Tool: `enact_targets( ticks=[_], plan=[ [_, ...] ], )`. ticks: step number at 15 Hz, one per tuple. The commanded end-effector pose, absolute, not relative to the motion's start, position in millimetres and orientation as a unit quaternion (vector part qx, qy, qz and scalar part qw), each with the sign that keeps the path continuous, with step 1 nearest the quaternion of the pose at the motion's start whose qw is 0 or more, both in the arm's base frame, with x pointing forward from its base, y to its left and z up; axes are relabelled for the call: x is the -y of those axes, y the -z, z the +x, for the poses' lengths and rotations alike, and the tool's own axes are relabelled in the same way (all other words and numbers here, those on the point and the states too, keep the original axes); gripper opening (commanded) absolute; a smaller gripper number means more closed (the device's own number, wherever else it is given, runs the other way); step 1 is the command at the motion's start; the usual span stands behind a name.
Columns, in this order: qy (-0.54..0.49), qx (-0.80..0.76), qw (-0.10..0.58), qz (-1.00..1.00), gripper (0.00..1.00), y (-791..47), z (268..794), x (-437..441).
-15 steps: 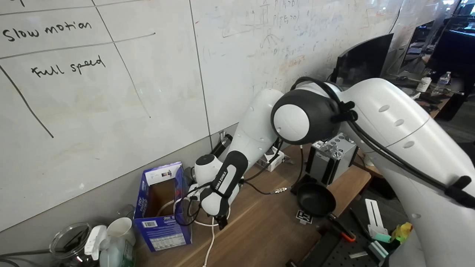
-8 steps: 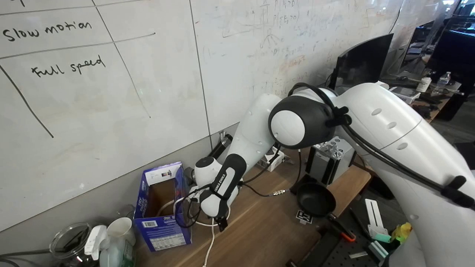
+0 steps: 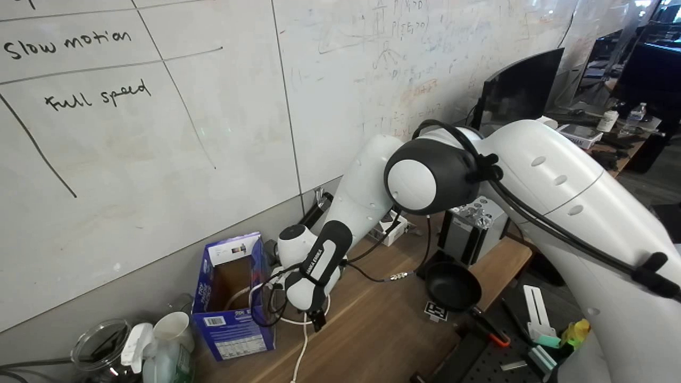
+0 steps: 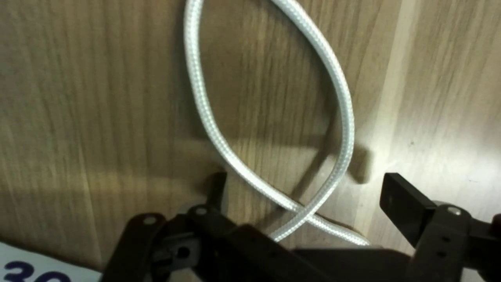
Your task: Pick up the white ropes from the counter and put them in the box
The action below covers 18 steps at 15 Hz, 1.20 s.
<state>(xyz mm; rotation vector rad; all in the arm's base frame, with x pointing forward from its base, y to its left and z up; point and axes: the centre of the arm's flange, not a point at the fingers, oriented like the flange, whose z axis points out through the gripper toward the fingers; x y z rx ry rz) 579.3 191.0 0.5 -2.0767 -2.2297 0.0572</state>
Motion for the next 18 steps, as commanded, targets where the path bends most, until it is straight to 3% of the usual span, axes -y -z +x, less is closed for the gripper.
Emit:
enact_targets(
  ticks=[1,18],
  plan=[
    [-0.009,0.739,0.04,-0.672,1.0,-3.6,583.0,-192.0],
    [0.005,0.743,0.035,-0.668,1.0,-4.5,582.8,-191.7]
  ],
)
